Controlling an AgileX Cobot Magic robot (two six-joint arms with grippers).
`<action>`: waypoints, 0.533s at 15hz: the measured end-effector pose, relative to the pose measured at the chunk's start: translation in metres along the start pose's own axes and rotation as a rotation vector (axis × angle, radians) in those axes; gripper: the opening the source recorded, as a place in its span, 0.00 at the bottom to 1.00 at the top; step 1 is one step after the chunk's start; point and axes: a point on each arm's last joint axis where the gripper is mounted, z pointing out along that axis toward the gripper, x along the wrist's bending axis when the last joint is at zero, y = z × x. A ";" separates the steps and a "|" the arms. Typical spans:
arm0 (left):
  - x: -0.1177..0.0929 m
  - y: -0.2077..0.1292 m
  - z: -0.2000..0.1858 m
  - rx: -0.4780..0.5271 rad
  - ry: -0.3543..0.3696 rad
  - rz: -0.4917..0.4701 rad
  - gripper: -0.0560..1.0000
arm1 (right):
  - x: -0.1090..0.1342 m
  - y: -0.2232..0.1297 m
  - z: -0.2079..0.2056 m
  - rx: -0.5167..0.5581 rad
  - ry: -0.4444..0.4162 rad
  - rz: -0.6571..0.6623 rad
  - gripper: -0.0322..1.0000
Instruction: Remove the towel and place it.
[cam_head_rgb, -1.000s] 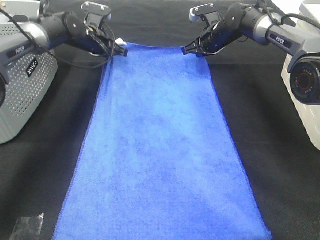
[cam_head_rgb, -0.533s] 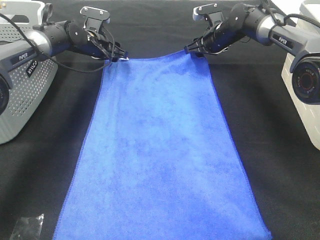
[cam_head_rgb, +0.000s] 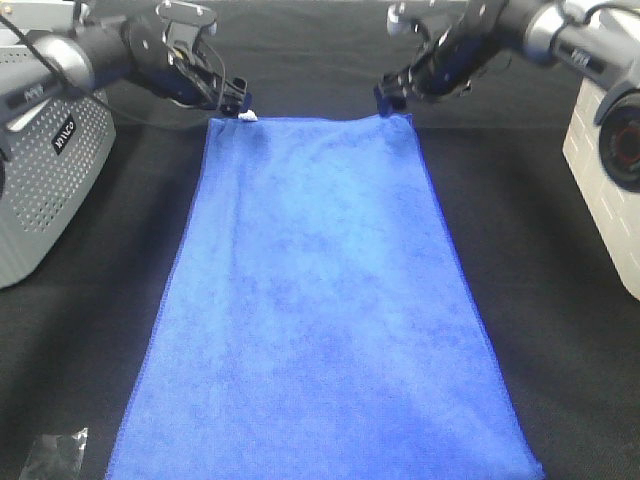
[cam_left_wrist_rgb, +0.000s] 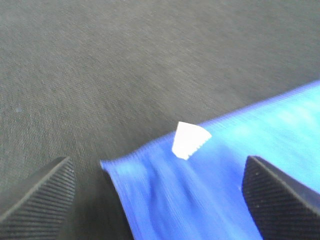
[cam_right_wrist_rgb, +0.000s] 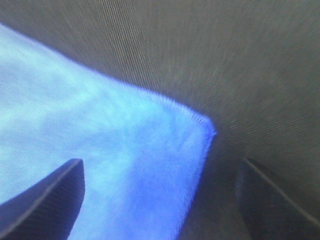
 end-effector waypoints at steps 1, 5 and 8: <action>-0.002 0.006 -0.011 0.045 -0.021 -0.003 0.85 | 0.001 0.008 -0.015 0.012 0.008 -0.005 0.79; -0.013 0.042 -0.092 0.319 -0.134 -0.007 0.85 | 0.004 0.040 -0.109 0.154 0.020 0.127 0.79; -0.009 0.082 -0.161 0.295 -0.116 -0.042 0.85 | -0.002 0.064 -0.177 0.098 -0.042 0.156 0.79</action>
